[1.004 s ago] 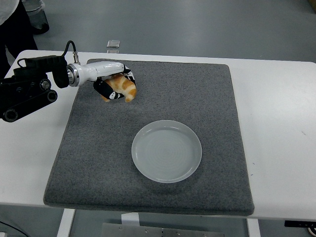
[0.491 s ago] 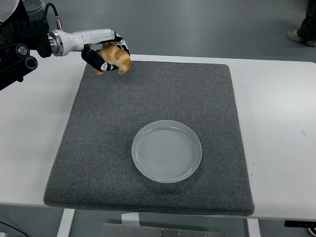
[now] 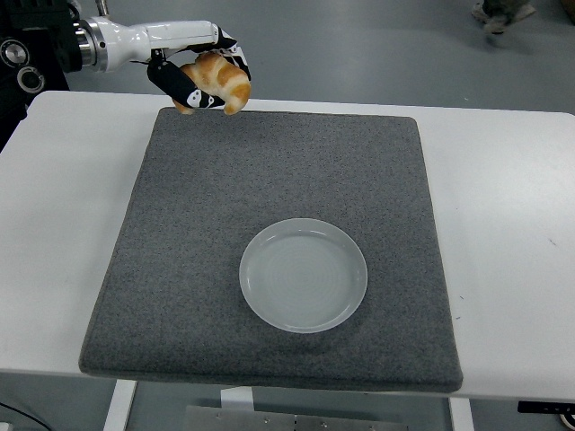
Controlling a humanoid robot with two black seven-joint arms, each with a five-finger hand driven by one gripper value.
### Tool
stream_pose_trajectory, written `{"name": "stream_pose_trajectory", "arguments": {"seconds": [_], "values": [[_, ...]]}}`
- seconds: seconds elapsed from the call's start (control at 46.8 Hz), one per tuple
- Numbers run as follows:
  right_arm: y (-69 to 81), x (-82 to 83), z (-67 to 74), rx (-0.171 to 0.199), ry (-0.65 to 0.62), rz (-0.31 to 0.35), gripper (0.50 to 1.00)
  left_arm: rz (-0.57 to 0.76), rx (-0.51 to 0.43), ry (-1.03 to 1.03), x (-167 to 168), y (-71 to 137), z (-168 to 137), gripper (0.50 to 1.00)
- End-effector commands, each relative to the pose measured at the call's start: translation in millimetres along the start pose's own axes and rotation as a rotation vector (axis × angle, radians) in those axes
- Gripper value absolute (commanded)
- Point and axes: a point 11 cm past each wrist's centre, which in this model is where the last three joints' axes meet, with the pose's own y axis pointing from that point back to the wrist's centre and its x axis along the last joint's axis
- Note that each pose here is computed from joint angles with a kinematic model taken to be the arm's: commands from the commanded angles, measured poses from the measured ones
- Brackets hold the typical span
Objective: Place the bread on the plate
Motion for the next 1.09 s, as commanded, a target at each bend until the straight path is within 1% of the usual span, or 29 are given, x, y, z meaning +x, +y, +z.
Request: {"name": "stream_pose_trajectory", "arguments": {"seconds": [0.0, 0.128, 0.321, 0.449, 0.598, 0.726, 0.983, 1.068], "values": [[0.0, -0.2, 0.0, 0.0, 0.0, -0.001, 0.932, 0.002, -0.017, -0.009, 4.9, -0.1, 7.2, 0.5], [0.0, -0.2, 0.0, 0.0, 0.0, -0.001, 0.93, -0.017, -0.063, -0.029, 7.7, -2.4, 26.1, 0.5], [0.0, -0.2, 0.0, 0.0, 0.0, -0.001, 0.93, -0.035, -0.163, -0.047, 8.8, -11.3, 63.2, 0.5], [0.0, -0.2, 0.0, 0.0, 0.0, -0.001, 0.93, -0.058, -0.211, -0.053, 6.5, -18.2, 81.2, 0.5], [0.0, -0.2, 0.0, 0.0, 0.0, -0.001, 0.93, -0.066, -0.254, -0.039, 4.5, -23.8, 95.1, 0.5], [0.0, -0.2, 0.0, 0.0, 0.0, -0.001, 0.932, -0.085, -0.292, -0.033, -3.5, -31.2, 107.7, 0.5], [0.0, -0.2, 0.0, 0.0, 0.0, -0.001, 0.93, -0.131, -0.325, -0.031, -22.8, -44.0, 119.4, 0.5], [0.0, -0.2, 0.0, 0.0, 0.0, -0.001, 0.932, -0.164, -0.33, -0.041, -34.7, -46.3, 122.0, 0.5]]}}
